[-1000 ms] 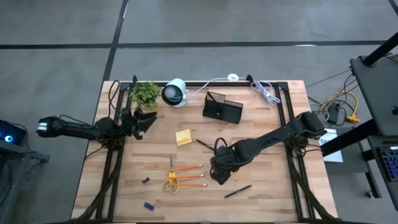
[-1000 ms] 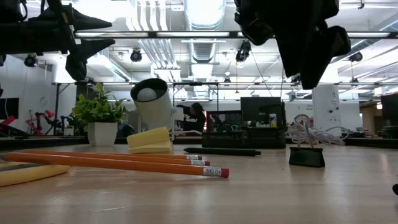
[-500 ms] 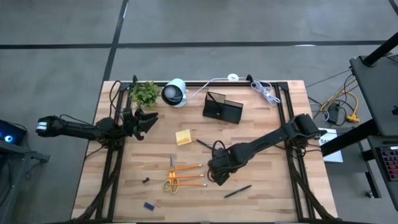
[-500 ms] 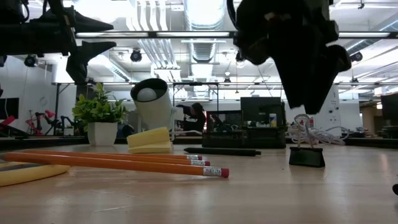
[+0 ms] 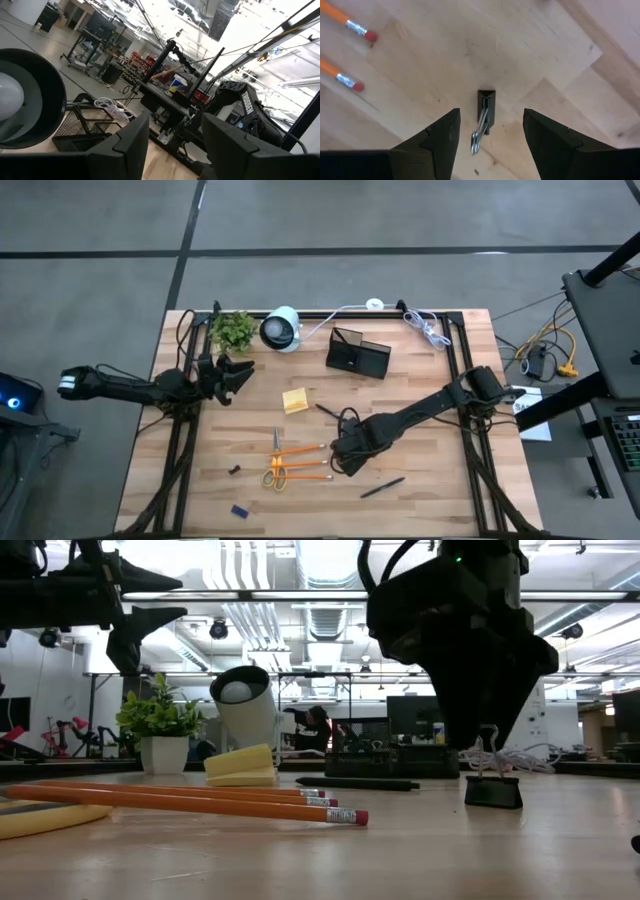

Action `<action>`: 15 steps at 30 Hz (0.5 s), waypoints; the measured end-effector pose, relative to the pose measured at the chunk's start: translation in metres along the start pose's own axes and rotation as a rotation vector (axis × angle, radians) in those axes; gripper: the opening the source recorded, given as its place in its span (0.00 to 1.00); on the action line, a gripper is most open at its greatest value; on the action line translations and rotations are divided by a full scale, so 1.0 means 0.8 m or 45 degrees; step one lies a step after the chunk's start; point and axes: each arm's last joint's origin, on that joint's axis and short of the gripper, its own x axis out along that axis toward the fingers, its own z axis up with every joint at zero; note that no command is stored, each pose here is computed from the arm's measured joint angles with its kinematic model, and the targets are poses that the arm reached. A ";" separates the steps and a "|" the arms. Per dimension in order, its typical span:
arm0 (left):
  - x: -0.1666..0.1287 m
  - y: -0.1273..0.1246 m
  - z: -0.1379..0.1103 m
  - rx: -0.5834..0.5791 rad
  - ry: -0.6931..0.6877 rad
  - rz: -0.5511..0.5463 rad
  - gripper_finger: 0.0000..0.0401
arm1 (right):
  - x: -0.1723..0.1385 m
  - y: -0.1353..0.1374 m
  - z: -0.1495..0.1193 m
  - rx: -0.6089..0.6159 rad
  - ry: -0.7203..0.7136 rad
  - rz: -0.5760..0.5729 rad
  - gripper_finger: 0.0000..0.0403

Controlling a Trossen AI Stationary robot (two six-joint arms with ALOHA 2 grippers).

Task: Pick and place office supplies into organizer
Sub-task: Put the right binder clip into the desk organizer

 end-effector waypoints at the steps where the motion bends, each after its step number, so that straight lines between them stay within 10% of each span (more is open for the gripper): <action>1: 0.000 0.000 0.000 0.000 0.000 0.000 0.42 | 0.000 0.000 0.000 -0.007 -0.001 -0.001 0.50; 15: 0.000 0.000 0.000 0.000 -0.001 -0.001 0.42 | 0.014 0.004 0.000 -0.043 0.065 0.004 0.50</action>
